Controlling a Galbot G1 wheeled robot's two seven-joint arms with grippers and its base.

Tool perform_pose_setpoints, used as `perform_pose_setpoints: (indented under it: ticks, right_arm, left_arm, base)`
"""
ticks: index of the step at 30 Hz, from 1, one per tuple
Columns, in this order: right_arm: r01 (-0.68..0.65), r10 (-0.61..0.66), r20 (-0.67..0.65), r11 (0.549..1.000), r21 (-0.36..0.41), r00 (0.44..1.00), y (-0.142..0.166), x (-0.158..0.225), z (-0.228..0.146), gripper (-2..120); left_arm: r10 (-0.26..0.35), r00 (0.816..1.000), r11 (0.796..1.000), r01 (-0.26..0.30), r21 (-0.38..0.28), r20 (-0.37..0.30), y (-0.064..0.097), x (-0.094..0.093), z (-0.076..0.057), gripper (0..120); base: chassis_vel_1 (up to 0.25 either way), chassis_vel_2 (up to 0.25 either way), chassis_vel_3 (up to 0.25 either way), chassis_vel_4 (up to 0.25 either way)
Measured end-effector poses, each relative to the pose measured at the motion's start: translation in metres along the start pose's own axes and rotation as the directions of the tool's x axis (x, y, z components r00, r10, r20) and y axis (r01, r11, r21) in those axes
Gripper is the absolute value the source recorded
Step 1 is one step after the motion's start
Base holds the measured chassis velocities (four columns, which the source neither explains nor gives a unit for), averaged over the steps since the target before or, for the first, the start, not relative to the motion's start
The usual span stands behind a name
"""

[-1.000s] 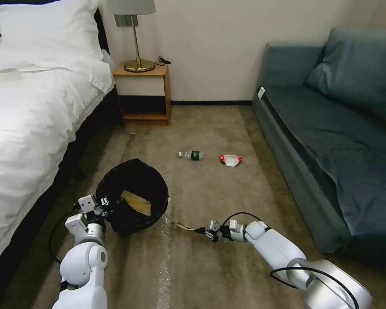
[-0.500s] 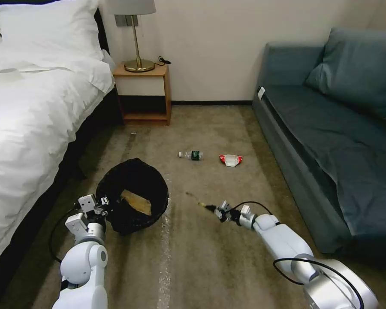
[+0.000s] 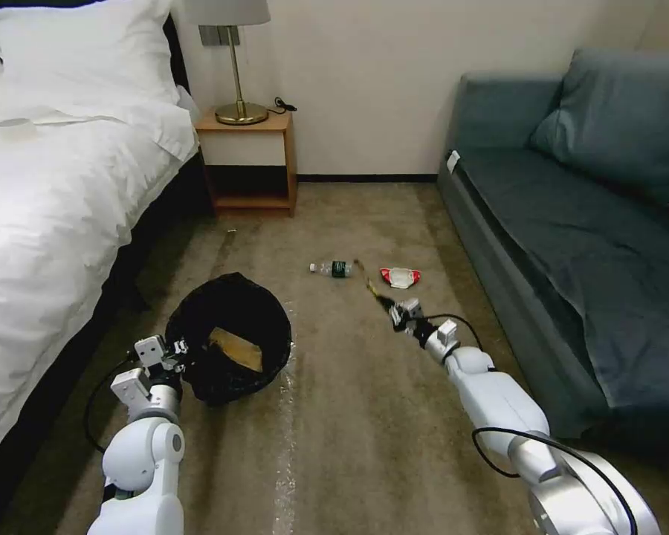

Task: Pick up the trash bin, then pick up the garbage on the floor and place it into the trash bin.

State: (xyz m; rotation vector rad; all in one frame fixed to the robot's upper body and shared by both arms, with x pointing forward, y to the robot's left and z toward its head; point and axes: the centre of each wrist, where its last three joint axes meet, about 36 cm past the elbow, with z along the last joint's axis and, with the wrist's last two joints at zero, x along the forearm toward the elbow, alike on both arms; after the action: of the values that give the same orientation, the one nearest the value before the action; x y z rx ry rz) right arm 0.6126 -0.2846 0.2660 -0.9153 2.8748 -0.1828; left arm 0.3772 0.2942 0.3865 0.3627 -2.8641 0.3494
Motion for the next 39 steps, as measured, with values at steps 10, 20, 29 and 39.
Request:
perform_pose_setpoints:
  ticks: [10,20,29,39]
  right_arm:
    - [0.113,-0.115,0.276,0.993,0.026,0.954,0.087,-0.046,-0.097,0]
    - [0.276,-0.263,0.382,0.961,0.023,0.886,0.182,-0.057,-0.149,0]
    - [0.371,-0.352,0.358,0.928,0.016,0.865,0.231,-0.059,-0.139,0]
    - [0.372,-0.361,0.295,0.928,0.02,0.885,0.238,-0.056,-0.103,0]
  left_arm:
    - [0.015,1.0,1.0,-0.015,0.006,-0.005,-0.006,-0.006,0.003,4]
    - [0.024,1.0,1.0,-0.024,0.014,-0.006,-0.013,-0.006,0.003,4]
    - [0.04,0.999,0.999,-0.04,0.026,-0.013,-0.021,-0.005,0.004,4]
    - [0.055,0.998,0.998,-0.054,0.024,-0.009,-0.031,-0.002,0.001,4]
  base:
    - [0.0,0.0,0.0,0.0]
    - [0.0,0.0,0.0,0.0]
    - [0.0,0.0,0.0,0.0]
    - [0.0,0.0,0.0,0.0]
